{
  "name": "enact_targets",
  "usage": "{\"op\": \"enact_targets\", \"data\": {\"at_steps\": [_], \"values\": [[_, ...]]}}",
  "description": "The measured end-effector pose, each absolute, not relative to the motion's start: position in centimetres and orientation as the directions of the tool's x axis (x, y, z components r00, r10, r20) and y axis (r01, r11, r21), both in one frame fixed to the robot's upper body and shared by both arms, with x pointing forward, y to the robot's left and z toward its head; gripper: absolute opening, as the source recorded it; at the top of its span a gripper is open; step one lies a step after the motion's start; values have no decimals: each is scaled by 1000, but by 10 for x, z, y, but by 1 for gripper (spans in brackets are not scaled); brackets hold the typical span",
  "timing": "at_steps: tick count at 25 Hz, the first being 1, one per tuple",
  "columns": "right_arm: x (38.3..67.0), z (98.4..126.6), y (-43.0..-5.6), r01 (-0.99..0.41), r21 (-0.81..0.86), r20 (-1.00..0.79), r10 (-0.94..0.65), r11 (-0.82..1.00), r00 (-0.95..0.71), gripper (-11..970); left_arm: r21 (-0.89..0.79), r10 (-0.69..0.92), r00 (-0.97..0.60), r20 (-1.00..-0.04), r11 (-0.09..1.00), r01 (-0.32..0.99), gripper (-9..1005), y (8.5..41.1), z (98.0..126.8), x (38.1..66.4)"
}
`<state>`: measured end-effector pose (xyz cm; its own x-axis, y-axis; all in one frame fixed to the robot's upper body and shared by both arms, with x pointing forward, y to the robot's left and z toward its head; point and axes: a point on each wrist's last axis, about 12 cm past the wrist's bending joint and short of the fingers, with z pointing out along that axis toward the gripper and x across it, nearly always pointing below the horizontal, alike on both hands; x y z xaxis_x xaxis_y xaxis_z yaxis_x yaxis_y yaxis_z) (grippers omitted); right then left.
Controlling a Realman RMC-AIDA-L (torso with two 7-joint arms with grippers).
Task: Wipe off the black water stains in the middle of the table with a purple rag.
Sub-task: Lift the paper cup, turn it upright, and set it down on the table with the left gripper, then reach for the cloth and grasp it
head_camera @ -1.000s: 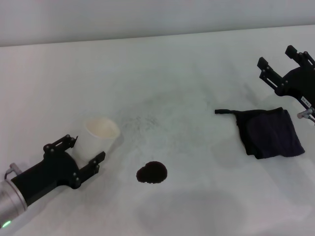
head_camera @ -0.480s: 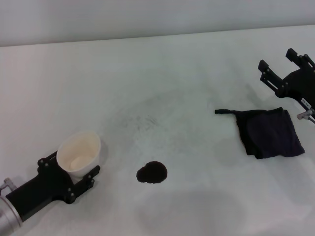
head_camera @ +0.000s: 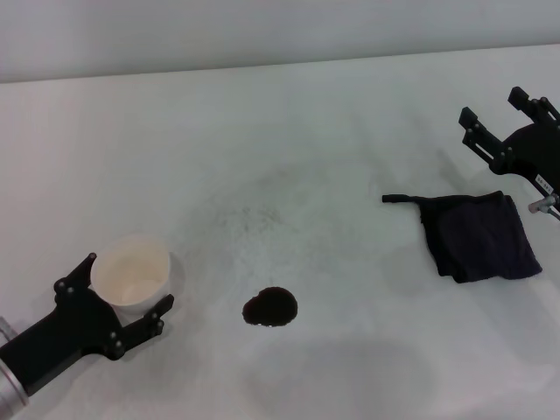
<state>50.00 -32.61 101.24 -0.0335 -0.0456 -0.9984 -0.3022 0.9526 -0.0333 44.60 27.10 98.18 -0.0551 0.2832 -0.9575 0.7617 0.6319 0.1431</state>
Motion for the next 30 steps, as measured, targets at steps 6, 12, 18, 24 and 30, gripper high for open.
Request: {"op": "enact_targets", "data": {"at_steps": [6,12,18,24,30], "values": [[500,1013,-326,-302,-34,-998,-46,953,-32,816,139,295,-75,-953,642,754,883,273,978,443],[499,1013,-326,-313,-38,-998,-49,949,-28,816,120,269,-99,-958,692,712,881,284,976,430],[498,1014,-327,-320,-5,-999,-15,947,-29,815,116,233,-92,-968,743,660,879,296,977,413],[501,1018,-329,-322,69,-997,58,944,-42,813,79,193,-120,-974,780,620,877,299,974,399],[506,1026,-328,-338,201,-979,196,919,-50,812,61,152,-131,-980,847,529,876,308,974,395]]}}
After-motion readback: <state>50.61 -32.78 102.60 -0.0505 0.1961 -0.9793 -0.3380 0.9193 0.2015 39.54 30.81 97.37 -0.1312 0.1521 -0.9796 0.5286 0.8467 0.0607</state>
